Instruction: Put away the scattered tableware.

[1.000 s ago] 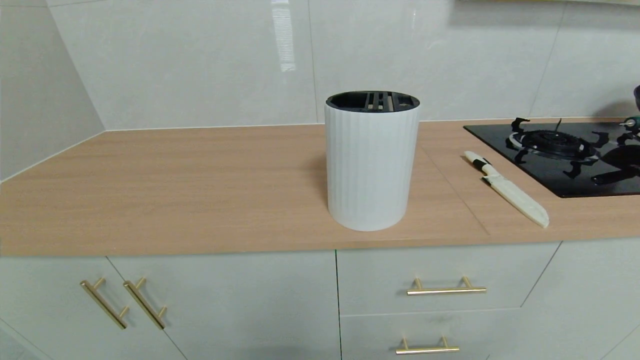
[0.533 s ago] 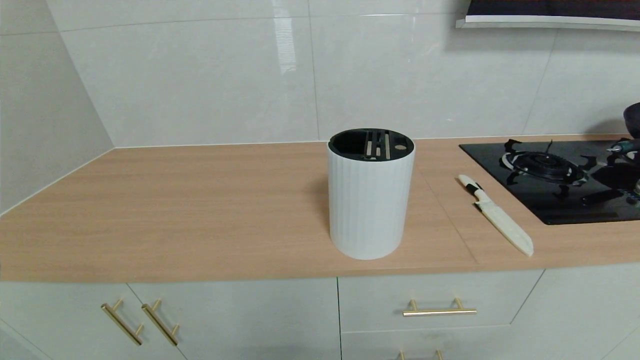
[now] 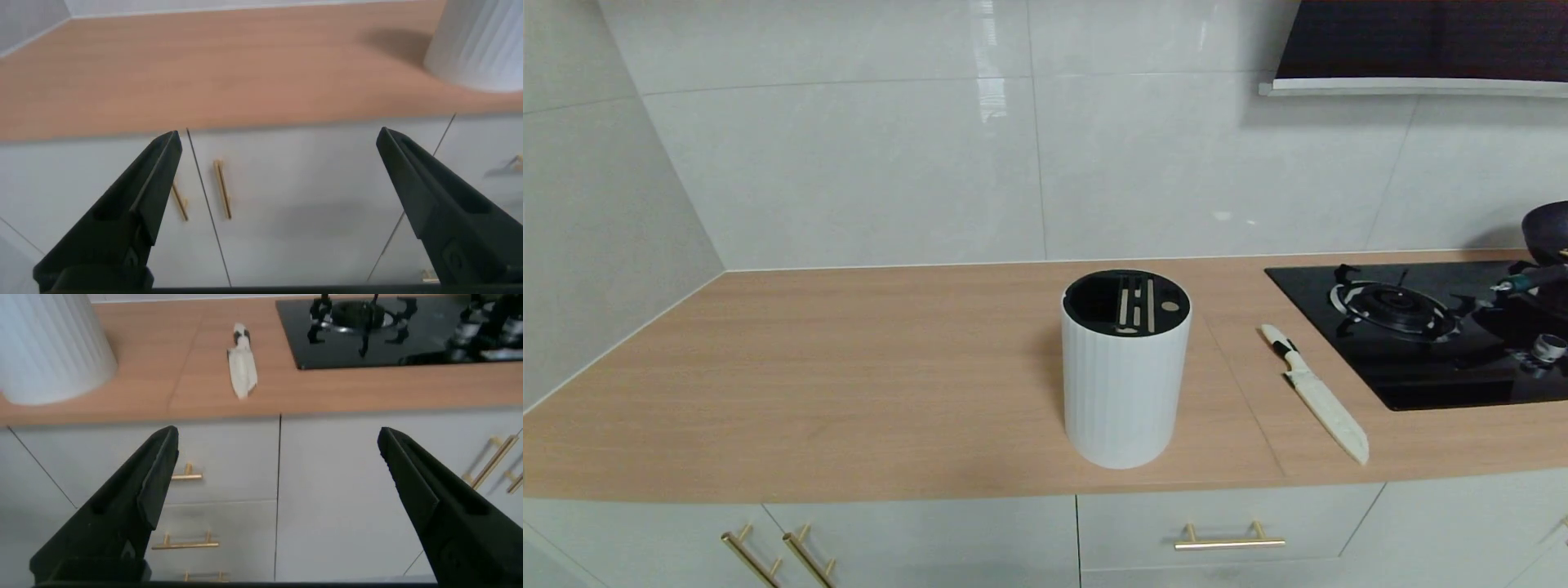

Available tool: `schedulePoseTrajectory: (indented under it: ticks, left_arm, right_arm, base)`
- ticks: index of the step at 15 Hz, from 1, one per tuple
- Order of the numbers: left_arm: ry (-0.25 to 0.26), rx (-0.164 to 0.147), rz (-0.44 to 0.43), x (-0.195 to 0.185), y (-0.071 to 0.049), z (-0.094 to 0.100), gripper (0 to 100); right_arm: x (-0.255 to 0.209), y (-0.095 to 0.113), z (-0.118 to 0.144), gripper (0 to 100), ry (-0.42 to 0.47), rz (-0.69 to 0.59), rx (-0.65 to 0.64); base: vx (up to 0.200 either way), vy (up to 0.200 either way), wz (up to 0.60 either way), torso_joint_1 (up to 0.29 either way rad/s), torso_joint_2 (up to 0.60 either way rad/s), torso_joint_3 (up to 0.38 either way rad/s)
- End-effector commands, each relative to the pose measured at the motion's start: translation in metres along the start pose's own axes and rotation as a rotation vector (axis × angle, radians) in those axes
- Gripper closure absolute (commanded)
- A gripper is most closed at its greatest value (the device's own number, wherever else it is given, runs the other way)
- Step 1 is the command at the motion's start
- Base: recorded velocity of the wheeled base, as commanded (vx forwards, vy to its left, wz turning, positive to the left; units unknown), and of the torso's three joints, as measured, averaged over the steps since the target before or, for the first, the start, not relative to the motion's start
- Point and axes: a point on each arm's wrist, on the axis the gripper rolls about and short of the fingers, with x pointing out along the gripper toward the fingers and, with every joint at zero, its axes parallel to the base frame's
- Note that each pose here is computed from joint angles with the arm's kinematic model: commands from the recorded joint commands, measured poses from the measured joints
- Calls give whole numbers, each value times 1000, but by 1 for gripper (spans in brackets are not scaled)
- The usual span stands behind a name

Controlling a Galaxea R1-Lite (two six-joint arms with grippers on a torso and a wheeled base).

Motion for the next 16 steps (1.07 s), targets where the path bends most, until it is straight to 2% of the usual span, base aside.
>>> schedulePoseTrajectory:
  ticks: [1, 6, 11, 16]
  left_arm:
    - [0, 0, 0, 0, 0, 0, 0]
    - [0, 0, 0, 0, 0, 0, 0]
    - [0, 0, 0, 0, 0, 0, 0]
    - [0, 0, 0, 0, 0, 0, 0]
  right_arm:
    - [0, 0, 0, 0, 1, 0, 0]
    - [0, 0, 0, 0, 1, 0, 0]
    - [0, 0, 0, 0, 1, 0, 0]
    - [0, 0, 0, 0, 1, 1, -3]
  base:
    - [0, 0, 0, 246, -559, -315]
    - [0, 0, 0, 268, -591, -328]
    - [0, 0, 0, 194, -419, -231]
    - [0, 0, 0, 52, -114, -61]
